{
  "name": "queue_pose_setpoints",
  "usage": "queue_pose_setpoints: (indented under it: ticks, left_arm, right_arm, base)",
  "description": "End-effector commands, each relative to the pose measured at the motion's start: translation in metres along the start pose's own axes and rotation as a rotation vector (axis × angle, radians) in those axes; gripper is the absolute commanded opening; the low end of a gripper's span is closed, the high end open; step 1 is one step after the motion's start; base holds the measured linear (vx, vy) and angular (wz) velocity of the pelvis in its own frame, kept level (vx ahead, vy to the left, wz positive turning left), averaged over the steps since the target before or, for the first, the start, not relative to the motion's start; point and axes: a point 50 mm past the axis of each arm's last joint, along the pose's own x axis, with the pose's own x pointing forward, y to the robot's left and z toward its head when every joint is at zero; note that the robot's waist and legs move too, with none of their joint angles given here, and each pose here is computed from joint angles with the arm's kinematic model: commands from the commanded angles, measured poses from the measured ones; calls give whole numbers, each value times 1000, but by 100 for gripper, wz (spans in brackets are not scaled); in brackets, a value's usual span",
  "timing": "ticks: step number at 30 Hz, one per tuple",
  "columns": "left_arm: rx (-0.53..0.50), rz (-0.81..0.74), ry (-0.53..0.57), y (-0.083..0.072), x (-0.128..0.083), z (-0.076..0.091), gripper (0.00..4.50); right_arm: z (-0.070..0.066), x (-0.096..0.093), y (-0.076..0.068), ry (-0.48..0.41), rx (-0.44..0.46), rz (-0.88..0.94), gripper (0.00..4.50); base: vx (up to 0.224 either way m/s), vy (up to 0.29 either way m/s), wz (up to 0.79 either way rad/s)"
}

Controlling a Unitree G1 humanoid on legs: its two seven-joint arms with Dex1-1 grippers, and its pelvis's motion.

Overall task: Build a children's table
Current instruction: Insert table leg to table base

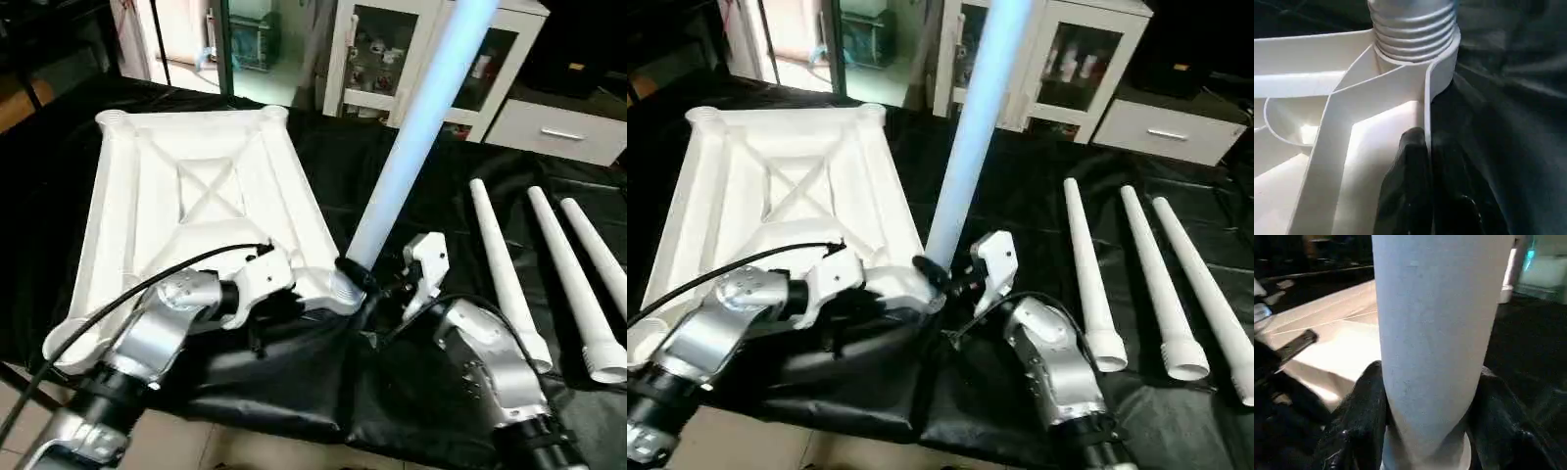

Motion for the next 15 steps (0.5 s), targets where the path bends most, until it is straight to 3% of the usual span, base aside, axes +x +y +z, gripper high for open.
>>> queue_pose_setpoints:
  ticks: [1,4,9,15]
  left_arm:
    - [-66,-4,-89,-2,7,7,0]
    - [-74,39,-87,2,16,16,0]
    - [-54,179,-72,12,36,43,0]
    - [-20,272,-71,12,52,65,0]
  right_arm:
    - [-48,-28,-22,238,71,-215,188]
    - [-50,-19,-25,257,66,-302,188]
    - [-49,-1,-38,260,138,-556,188]
    - [-45,12,-37,241,157,-638,188]
  base:
    - [0,0,0]
    - [0,0,0]
    - [0,0,0]
    - [0,0,0]
